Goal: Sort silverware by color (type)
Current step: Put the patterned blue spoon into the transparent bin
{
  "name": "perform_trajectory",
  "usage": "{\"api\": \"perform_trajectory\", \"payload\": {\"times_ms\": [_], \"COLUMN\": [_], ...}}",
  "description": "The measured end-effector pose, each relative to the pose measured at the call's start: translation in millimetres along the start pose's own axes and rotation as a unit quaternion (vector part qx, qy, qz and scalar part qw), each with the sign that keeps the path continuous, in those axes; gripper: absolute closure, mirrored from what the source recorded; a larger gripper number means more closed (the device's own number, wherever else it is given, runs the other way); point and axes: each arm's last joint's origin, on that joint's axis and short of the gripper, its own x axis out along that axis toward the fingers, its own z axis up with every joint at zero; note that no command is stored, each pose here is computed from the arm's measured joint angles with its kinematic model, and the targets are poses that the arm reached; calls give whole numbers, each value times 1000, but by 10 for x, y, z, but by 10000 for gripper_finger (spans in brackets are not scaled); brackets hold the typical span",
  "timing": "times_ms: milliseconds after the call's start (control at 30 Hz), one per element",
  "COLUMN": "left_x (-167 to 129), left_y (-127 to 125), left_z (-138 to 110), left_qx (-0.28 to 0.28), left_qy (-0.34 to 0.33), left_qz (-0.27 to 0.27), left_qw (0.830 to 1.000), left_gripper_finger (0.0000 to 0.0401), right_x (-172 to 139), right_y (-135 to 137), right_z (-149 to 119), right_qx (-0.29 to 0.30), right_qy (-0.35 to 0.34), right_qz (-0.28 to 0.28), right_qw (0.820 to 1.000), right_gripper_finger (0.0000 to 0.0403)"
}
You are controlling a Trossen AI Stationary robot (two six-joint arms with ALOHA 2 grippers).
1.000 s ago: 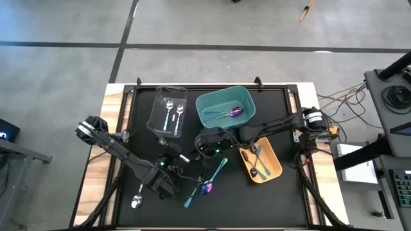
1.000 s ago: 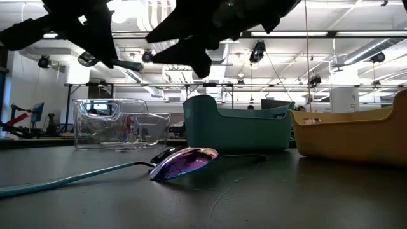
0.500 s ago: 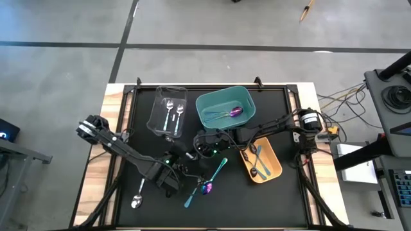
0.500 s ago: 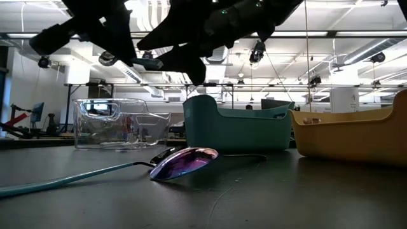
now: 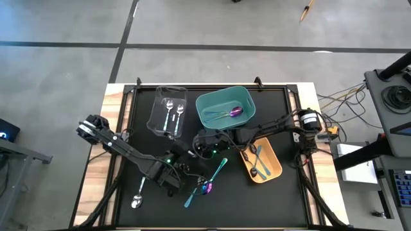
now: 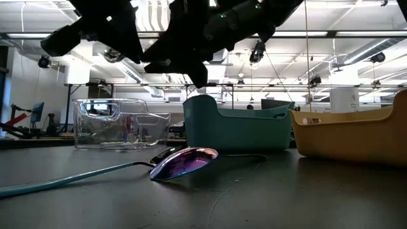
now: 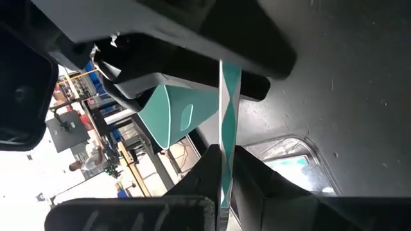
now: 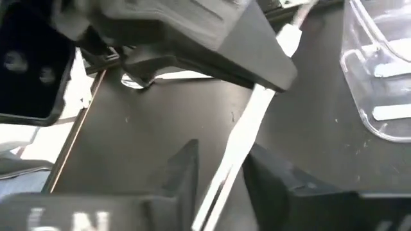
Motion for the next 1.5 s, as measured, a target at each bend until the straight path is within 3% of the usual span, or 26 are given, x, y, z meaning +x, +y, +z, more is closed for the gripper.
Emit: {"api": "perform_trajectory", "payload": {"times_ms": [167, 300, 533, 733, 967, 1233, 1500], "left_x": [-9, -9, -101, -352, -637, -727, -706], "left_y": [-2, 4, 122, 404, 693, 712, 639], "left_z": [-4, 3, -102, -412, -871, -1290, -1515], "left_qx": [1, -19, -66, -166, -286, -392, -519], "left_qy": [0, -2, -20, -70, -147, -216, -267], "left_qz": [0, 5, 5, 14, 33, 55, 101], "left_qw": [1000, 1000, 998, 983, 946, 893, 806], "left_gripper_finger": [391, 374, 309, 267, 239, 237, 237], "right_x": [3, 2, -48, -224, -353, -370, -368], "right_y": [-33, -44, -19, 21, 48, 44, -12], "right_z": [-28, -26, 22, 150, 241, 258, 146], "right_qx": [6, 10, 12, 0, -17, -29, -29], "right_qy": [8, 9, 10, 6, -1, -13, -86], "right_qz": [-14, -12, -1, -5, -8, -13, -12], "right_qw": [1000, 1000, 1000, 1000, 1000, 999, 996], "right_gripper_finger": [378, 378, 379, 379, 379, 379, 379]}}
